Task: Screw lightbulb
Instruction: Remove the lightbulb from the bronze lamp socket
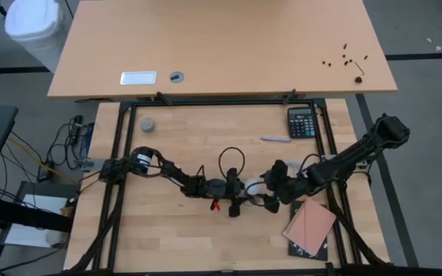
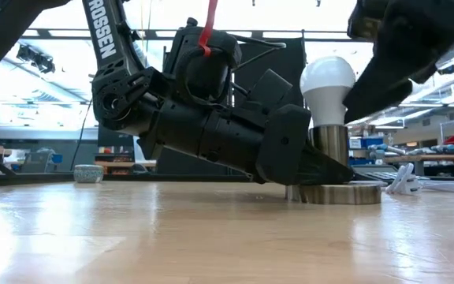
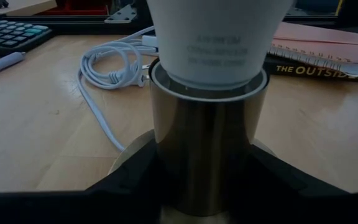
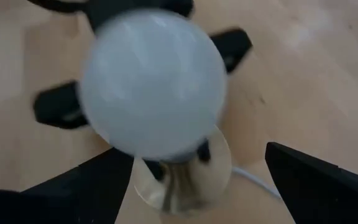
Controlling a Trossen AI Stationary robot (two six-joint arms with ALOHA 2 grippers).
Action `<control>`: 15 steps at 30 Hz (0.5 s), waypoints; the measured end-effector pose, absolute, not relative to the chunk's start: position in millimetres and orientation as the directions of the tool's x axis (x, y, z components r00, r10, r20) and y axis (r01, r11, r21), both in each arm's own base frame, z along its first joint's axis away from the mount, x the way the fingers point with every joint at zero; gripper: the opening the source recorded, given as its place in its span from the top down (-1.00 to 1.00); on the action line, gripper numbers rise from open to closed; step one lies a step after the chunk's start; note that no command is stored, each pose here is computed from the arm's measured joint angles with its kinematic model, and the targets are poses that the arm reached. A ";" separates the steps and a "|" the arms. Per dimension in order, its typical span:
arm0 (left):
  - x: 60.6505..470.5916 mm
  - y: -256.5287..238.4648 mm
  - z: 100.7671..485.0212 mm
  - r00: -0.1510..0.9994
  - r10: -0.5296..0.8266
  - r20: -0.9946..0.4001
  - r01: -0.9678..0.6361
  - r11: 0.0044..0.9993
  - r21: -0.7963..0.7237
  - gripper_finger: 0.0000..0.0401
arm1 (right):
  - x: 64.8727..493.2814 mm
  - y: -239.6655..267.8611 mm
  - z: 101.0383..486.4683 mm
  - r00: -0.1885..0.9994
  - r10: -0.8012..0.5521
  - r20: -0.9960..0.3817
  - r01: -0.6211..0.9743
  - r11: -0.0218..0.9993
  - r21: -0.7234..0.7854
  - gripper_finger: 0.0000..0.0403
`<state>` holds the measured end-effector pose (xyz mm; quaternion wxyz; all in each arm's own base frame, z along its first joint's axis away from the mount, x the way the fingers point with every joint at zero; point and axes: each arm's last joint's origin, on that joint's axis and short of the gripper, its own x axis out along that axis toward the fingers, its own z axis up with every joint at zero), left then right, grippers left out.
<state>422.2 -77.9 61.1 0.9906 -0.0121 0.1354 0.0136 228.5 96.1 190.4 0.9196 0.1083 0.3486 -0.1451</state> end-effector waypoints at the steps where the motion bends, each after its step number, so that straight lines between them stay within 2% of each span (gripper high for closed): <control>1: 422.2 -77.9 61.1 0.963 0.024 -0.268 -0.030 0.999 -0.020 0.06 | 230.0 96.7 191.7 0.728 -0.186 -0.660 0.332 0.937 0.103 -0.85; 8: 422.2 -77.7 61.2 0.963 0.027 -0.267 -0.035 0.999 -0.024 0.06 | 228.8 94.2 191.3 0.718 -0.248 -0.650 0.359 0.932 0.041 -0.85; 12: 422.4 -77.2 61.2 0.963 0.032 -0.267 -0.038 0.999 -0.018 0.06 | 217.4 85.5 183.4 0.621 -0.390 -0.680 0.477 0.876 -0.067 -0.85; 15: 422.2 -77.8 61.1 0.963 0.028 -0.268 -0.034 0.999 -0.019 0.06 | 211.3 80.2 181.2 0.571 -0.483 -0.663 0.576 0.812 -0.096 -0.85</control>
